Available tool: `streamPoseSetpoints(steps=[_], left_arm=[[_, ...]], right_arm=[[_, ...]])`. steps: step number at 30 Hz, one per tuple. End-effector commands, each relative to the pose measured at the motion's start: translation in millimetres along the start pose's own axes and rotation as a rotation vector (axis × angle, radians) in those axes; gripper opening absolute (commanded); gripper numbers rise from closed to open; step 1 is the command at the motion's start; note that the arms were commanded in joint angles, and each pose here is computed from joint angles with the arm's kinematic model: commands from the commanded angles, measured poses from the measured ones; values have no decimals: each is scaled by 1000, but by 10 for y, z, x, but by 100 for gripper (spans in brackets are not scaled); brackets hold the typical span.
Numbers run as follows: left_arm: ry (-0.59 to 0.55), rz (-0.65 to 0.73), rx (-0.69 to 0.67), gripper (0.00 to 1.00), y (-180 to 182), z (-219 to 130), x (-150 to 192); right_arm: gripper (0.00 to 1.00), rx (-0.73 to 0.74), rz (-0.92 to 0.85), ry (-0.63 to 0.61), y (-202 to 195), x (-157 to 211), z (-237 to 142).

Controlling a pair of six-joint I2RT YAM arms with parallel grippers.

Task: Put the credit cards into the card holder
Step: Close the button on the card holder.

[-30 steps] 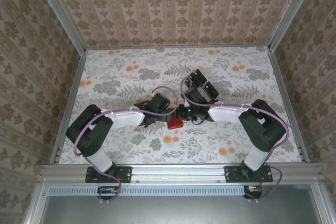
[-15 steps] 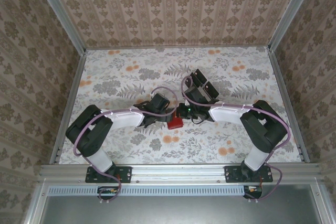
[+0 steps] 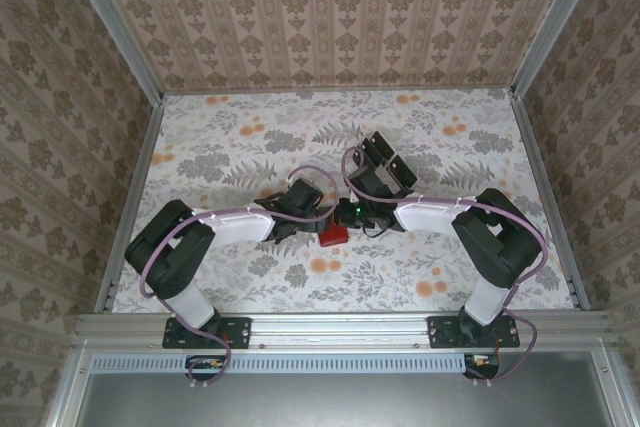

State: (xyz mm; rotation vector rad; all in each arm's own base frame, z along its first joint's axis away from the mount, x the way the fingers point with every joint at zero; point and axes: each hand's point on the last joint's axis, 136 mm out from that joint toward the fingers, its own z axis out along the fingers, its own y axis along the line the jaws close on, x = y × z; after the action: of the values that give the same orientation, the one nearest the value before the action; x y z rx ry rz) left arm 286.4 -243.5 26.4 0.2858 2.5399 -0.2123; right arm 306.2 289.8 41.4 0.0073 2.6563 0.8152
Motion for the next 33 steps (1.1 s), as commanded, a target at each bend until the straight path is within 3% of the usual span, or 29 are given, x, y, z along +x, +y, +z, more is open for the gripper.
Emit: streamPoseSetpoints(steps=[1, 13, 26, 33], left_arm=[[82, 13, -79, 100, 217, 51, 279], [83, 13, -77, 100, 222, 54, 289], [88, 8, -83, 100, 240, 73, 311], [86, 11, -80, 100, 228, 67, 296]], right_arm=[[0, -13, -19, 0, 78, -26, 56], [0, 30, -21, 34, -76, 165, 92], [0, 27, -66, -43, 65, -47, -134], [0, 33, -62, -21, 26, 0, -68]])
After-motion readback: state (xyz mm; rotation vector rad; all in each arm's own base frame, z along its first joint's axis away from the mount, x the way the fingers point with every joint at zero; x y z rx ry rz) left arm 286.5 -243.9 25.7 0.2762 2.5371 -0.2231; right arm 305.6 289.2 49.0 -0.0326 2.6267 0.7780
